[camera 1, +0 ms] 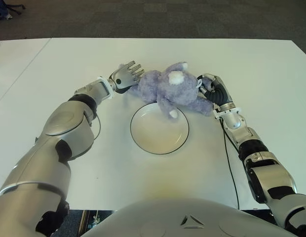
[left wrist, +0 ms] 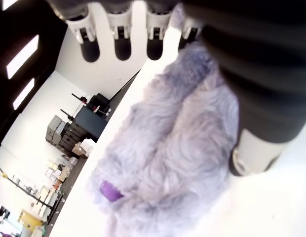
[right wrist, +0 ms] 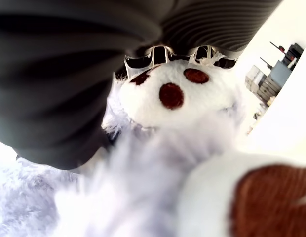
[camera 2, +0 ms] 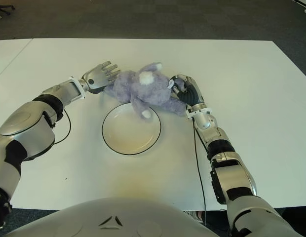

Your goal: Put the doll into the plate.

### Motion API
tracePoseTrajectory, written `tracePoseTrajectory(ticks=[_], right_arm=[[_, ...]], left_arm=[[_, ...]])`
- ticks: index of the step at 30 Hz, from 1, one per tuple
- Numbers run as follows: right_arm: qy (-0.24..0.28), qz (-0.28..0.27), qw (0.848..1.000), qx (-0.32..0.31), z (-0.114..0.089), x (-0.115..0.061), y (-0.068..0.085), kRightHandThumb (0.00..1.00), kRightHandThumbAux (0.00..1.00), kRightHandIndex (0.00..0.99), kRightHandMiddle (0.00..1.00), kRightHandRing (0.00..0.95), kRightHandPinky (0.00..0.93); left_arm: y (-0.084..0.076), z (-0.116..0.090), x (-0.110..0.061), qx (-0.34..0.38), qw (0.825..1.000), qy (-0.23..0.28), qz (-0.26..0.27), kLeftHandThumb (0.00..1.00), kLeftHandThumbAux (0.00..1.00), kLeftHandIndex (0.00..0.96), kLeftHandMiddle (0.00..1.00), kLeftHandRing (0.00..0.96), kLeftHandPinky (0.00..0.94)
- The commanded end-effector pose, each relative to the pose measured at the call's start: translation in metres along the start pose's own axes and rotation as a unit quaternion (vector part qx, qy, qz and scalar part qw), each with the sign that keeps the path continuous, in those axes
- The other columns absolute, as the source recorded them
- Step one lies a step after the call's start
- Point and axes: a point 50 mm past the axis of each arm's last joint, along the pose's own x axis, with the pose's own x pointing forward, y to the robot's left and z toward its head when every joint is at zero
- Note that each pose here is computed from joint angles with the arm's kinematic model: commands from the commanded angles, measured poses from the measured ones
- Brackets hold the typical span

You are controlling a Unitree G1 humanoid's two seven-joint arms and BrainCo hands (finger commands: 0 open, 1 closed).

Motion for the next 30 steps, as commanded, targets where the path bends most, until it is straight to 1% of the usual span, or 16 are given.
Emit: tracePoseTrajectory(ticks=[1, 2, 4, 5, 6, 7, 8, 9, 10, 11, 14, 15, 17, 21, 27, 30], right_arm=[[0.013, 0.002, 1.000, 0.017, -0.003, -0.001, 0.001, 0.703, 0.718, 0.439, 0.882, 0.882, 0.869], [0.013, 0.001, 1.000, 0.019, -0.003, -0.001, 0.001, 0.703, 0.718, 0.438, 0.882, 0.883, 0.872], [0.011, -0.002, 1.000, 0.024, -0.002, 0.000, 0.000, 0.703, 0.718, 0.438, 0.882, 0.883, 0.873], [0.011, -0.003, 1.000, 0.025, -0.002, 0.000, 0.000, 0.702, 0.718, 0.438, 0.882, 0.883, 0.873], [0.008, -0.006, 1.000, 0.027, -0.001, 0.000, -0.001, 0.702, 0.718, 0.438, 0.882, 0.883, 0.872], [0.006, -0.008, 1.000, 0.028, 0.000, 0.001, -0.001, 0.703, 0.718, 0.438, 0.881, 0.883, 0.874], [0.004, -0.010, 0.999, 0.030, 0.001, 0.001, -0.001, 0.702, 0.718, 0.439, 0.880, 0.884, 0.875], [0.003, -0.011, 0.999, 0.031, 0.001, 0.002, -0.001, 0.703, 0.718, 0.439, 0.880, 0.884, 0.878], [0.003, -0.013, 0.999, 0.033, 0.002, 0.002, -0.001, 0.703, 0.718, 0.439, 0.880, 0.884, 0.878], [0.002, -0.013, 0.999, 0.034, 0.002, 0.003, -0.002, 0.703, 0.718, 0.439, 0.879, 0.884, 0.879], [0.003, -0.015, 0.999, 0.037, 0.003, 0.003, -0.002, 0.703, 0.718, 0.439, 0.879, 0.885, 0.880], [0.004, -0.015, 0.999, 0.037, 0.003, 0.003, -0.003, 0.702, 0.719, 0.439, 0.879, 0.884, 0.877], [0.004, -0.015, 0.999, 0.038, 0.003, 0.004, -0.003, 0.702, 0.719, 0.439, 0.879, 0.883, 0.876], [0.018, -0.012, 0.998, 0.057, 0.002, 0.006, -0.006, 0.703, 0.719, 0.438, 0.881, 0.879, 0.864], [0.021, -0.018, 0.997, 0.067, 0.003, 0.008, -0.010, 0.704, 0.718, 0.439, 0.882, 0.880, 0.871], [0.018, -0.023, 0.997, 0.066, 0.004, 0.009, -0.013, 0.704, 0.718, 0.439, 0.880, 0.882, 0.876]], left_arm=[[0.000, 0.025, 0.008, 0.000, 0.999, -0.038, -0.017, 0.163, 0.634, 0.212, 0.076, 0.089, 0.150], [0.001, 0.027, 0.010, 0.000, 0.999, -0.038, -0.016, 0.204, 0.639, 0.249, 0.174, 0.224, 0.282], [0.005, 0.035, 0.016, 0.001, 0.999, -0.038, -0.014, 0.234, 0.642, 0.267, 0.240, 0.294, 0.348], [0.006, 0.037, 0.018, 0.001, 0.999, -0.038, -0.014, 0.276, 0.651, 0.291, 0.308, 0.343, 0.393], [0.009, 0.040, 0.021, -0.002, 0.999, -0.037, -0.014, 0.288, 0.653, 0.297, 0.325, 0.356, 0.404], [0.011, 0.043, 0.024, -0.005, 0.999, -0.036, -0.013, 0.486, 0.682, 0.356, 0.380, 0.403, 0.453], [0.013, 0.045, 0.026, -0.012, 0.999, -0.034, -0.014, 0.637, 0.702, 0.401, 0.422, 0.439, 0.492], [0.014, 0.047, 0.028, -0.016, 0.999, -0.032, -0.015, 0.680, 0.706, 0.414, 0.475, 0.497, 0.547], [0.016, 0.049, 0.031, -0.027, 0.999, -0.028, -0.025, 0.687, 0.706, 0.417, 0.484, 0.507, 0.557], [0.017, 0.051, 0.033, -0.035, 0.999, -0.026, -0.032, 0.698, 0.705, 0.421, 0.557, 0.584, 0.624], [0.023, 0.056, 0.040, -0.057, 0.997, -0.018, -0.055, 0.705, 0.703, 0.424, 0.594, 0.622, 0.665], [0.025, 0.057, 0.043, -0.066, 0.996, -0.014, -0.058, 0.708, 0.702, 0.426, 0.614, 0.638, 0.693], [0.027, 0.058, 0.045, -0.074, 0.995, -0.009, -0.061, 0.708, 0.702, 0.426, 0.620, 0.643, 0.702], [0.034, 0.053, 0.052, -0.140, 0.987, 0.033, -0.068, 0.714, 0.699, 0.430, 0.662, 0.683, 0.746], [0.039, 0.048, 0.055, -0.184, 0.979, 0.062, -0.059, 0.722, 0.696, 0.434, 0.696, 0.712, 0.760], [0.040, 0.048, 0.056, -0.216, 0.971, 0.082, -0.055, 0.728, 0.696, 0.436, 0.711, 0.723, 0.758]])
